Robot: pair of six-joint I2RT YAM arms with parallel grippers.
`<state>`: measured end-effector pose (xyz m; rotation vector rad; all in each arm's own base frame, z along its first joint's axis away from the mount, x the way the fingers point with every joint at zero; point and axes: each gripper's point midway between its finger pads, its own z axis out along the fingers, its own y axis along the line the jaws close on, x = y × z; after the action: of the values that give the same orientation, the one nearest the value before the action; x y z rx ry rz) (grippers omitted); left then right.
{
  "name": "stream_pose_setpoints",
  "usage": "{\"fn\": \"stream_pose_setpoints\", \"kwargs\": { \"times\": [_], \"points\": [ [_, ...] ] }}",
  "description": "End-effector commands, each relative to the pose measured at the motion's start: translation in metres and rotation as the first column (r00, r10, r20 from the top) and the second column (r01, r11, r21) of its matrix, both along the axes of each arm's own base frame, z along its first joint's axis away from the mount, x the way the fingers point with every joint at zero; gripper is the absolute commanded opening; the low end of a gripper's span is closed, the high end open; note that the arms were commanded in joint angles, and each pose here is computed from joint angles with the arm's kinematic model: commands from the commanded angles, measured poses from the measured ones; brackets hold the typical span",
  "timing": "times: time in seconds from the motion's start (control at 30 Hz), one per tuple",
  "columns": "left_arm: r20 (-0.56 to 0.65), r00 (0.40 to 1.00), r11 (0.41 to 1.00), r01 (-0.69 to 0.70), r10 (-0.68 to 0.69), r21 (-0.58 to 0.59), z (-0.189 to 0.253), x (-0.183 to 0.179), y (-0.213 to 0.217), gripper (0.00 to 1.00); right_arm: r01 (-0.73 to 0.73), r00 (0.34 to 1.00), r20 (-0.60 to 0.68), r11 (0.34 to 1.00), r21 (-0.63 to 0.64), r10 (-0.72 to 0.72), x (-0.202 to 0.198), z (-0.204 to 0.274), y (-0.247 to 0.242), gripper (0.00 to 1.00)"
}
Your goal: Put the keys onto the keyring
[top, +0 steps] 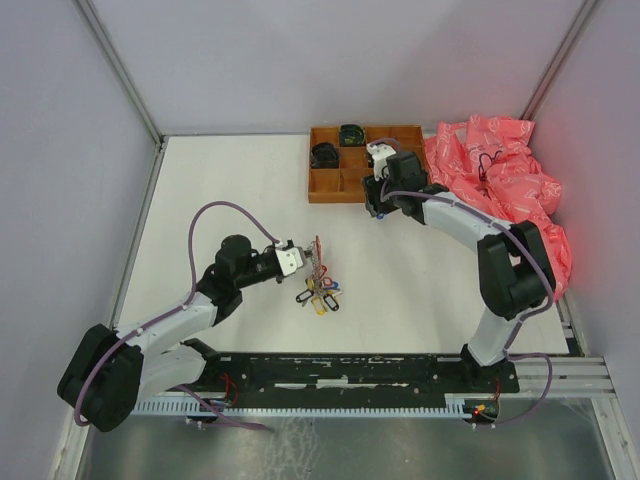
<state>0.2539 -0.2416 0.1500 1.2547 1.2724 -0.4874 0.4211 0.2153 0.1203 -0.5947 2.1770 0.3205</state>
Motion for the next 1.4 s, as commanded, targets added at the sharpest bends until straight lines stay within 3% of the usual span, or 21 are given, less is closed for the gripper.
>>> {"fn": "stream_pose_setpoints", "kwargs": {
  "times": [0.0, 0.13, 0.27, 0.6, 0.87, 1.37],
  "points": [
    [0.054, 0.999, 0.998, -0.006, 0.009, -0.06, 0.023, 0.006, -0.003, 0.03, 0.152, 0.986, -0.073, 0.988, 0.011, -0.151, 0.022, -0.011, -0.012, 0.57],
    [0.02, 0.999, 0.996, -0.026, 0.028, -0.086, 0.026, 0.008, -0.003, 0.03, 0.019, 0.997, -0.074, 0.991, 0.131, -0.009, 0.011, -0.003, 0.016, 0.55],
    [-0.036, 0.996, 0.987, -0.091, 0.087, -0.131, 0.026, 0.015, -0.001, 0.03, -0.124, 0.992, 0.05, 0.969, 0.215, 0.116, -0.014, 0.023, 0.036, 0.56],
    [-0.24, 0.952, 0.935, -0.249, 0.188, -0.254, 0.028, 0.024, 0.001, 0.03, -0.411, 0.876, 0.377, 0.876, 0.254, 0.302, -0.087, 0.06, 0.088, 0.56],
    [-0.361, 0.909, 0.894, -0.326, 0.207, -0.309, 0.03, 0.026, 0.0, 0.03, -0.485, 0.815, 0.494, 0.824, 0.294, 0.303, -0.114, 0.076, 0.11, 0.51],
    [-0.402, 0.891, 0.886, -0.349, 0.213, -0.305, 0.027, 0.028, -0.006, 0.03, -0.547, 0.777, 0.533, 0.777, 0.311, 0.334, -0.13, 0.083, 0.134, 0.42]
  ]
}}
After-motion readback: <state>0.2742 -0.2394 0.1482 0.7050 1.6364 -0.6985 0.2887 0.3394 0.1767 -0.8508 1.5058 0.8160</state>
